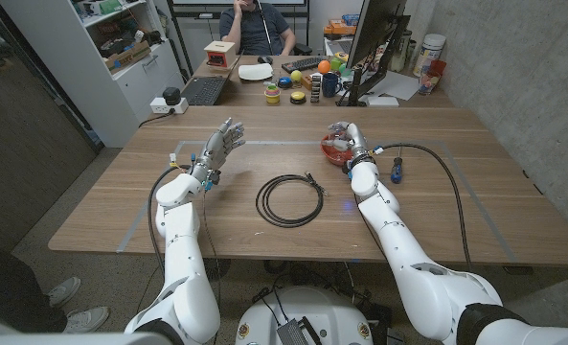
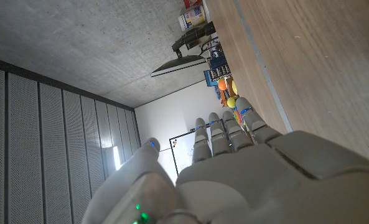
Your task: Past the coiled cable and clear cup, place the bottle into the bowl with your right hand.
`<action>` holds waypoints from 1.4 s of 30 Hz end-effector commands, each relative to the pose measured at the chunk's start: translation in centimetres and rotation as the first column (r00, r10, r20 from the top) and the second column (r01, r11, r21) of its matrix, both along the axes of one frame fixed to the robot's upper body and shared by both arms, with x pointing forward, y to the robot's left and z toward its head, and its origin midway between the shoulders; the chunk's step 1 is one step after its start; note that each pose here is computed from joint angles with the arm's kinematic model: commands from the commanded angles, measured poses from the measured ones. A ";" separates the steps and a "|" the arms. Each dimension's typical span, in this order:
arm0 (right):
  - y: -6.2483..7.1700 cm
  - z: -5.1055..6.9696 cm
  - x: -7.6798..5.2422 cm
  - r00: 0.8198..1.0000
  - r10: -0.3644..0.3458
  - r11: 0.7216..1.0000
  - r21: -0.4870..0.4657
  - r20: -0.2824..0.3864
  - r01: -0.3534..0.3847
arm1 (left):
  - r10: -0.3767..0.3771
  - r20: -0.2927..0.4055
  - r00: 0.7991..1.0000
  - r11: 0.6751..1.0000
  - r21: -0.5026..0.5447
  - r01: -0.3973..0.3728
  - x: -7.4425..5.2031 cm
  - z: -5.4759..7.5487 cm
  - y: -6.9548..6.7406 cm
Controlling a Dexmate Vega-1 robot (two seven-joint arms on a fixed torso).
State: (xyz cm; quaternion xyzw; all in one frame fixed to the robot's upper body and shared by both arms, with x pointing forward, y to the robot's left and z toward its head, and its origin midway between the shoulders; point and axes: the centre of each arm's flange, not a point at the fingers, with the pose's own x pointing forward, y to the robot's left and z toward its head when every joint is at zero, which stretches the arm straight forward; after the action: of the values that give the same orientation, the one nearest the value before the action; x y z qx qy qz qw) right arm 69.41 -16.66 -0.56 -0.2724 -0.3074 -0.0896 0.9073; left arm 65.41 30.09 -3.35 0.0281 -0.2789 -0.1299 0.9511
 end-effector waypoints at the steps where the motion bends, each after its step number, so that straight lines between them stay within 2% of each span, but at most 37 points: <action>1: -0.4 -0.1 -0.2 1.000 -0.002 1.000 0.003 0.001 0.002 | -0.002 0.002 1.000 1.000 0.007 0.002 0.1 0.1 -0.2; 7: -0.6 0.1 -0.2 1.000 0.009 1.000 -0.007 -0.020 -0.009 | -0.007 0.004 1.000 1.000 0.006 0.007 0.2 0.2 -0.2; 20: -0.6 0.1 -0.5 1.000 0.001 1.000 -0.010 0.007 -0.001 | -0.010 0.003 1.000 1.000 0.013 0.010 0.4 0.2 -0.2; 31: -0.6 0.3 -0.6 1.000 -0.008 0.999 -0.039 -0.015 0.007 | -0.010 0.004 1.000 1.000 0.010 0.010 0.5 0.1 0.0; 42: -0.6 0.4 -0.8 1.000 -0.003 0.999 -0.049 -0.010 0.003 | -0.017 0.003 1.000 1.000 0.012 0.017 0.4 0.2 -0.1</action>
State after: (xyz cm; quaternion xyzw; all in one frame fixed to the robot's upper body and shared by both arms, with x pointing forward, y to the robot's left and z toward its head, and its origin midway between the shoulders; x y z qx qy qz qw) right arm 68.74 -17.20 -0.22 -0.2903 -0.3049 -0.0854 0.9031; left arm 65.85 29.98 -3.22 0.0338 -0.2792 -0.1382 0.9496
